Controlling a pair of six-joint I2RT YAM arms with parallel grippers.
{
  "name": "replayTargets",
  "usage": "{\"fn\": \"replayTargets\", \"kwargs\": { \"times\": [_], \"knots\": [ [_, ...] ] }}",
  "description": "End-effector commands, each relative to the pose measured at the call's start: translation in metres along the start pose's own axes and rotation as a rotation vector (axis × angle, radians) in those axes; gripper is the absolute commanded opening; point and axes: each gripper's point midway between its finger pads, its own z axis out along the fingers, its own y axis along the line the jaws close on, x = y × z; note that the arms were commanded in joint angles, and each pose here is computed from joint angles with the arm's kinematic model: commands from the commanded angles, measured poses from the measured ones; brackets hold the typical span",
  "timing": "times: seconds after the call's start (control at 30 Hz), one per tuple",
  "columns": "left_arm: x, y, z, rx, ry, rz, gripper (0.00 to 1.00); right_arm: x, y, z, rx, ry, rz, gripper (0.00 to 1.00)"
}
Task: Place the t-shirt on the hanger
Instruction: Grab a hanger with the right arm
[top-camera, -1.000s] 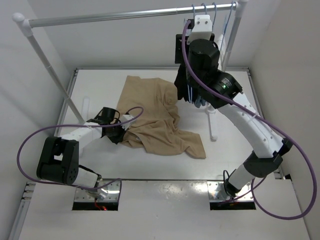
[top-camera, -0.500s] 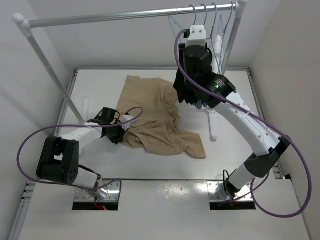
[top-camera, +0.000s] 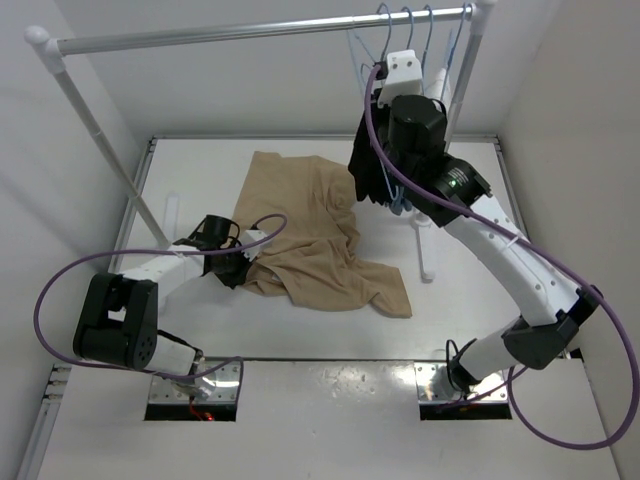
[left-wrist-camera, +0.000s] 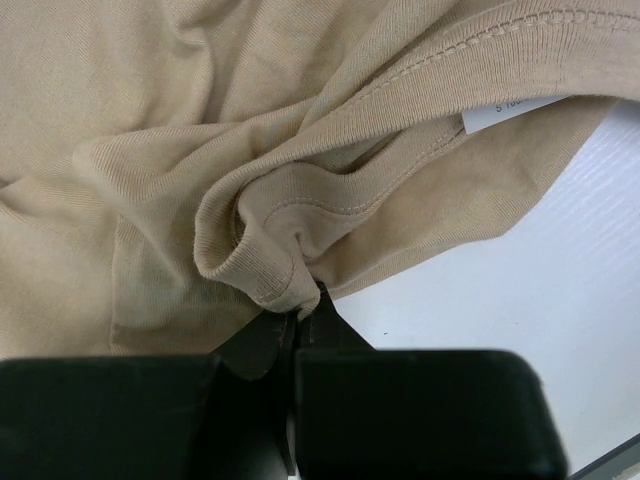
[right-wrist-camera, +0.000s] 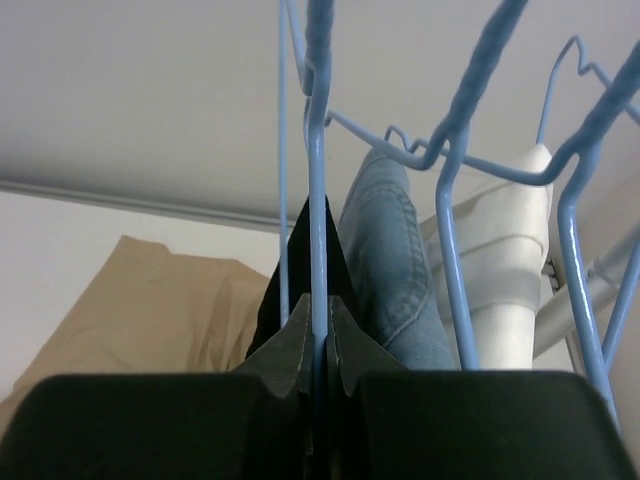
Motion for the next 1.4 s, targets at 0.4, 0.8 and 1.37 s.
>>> {"fn": "replayTargets", "kwargs": {
  "times": [0.4, 0.8, 1.37],
  "knots": [
    [-0.029, 0.01, -0.015, -0.022, -0.044, 0.028, 0.03, -0.061, 0.066, -0.021, -0.434, -0.265, -0.139, 0.0],
    [-0.031, 0.012, -0.024, 0.0, -0.008, 0.129, 0.01, -0.017, 0.144, -0.086, -0.989, -0.148, -0.053, 0.0],
    [-0.03, -0.009, -0.043, 0.146, -0.07, 0.181, 0.0, 0.187, 0.088, -0.122, -0.749, 0.468, -0.003, 0.0]
  ]
}}
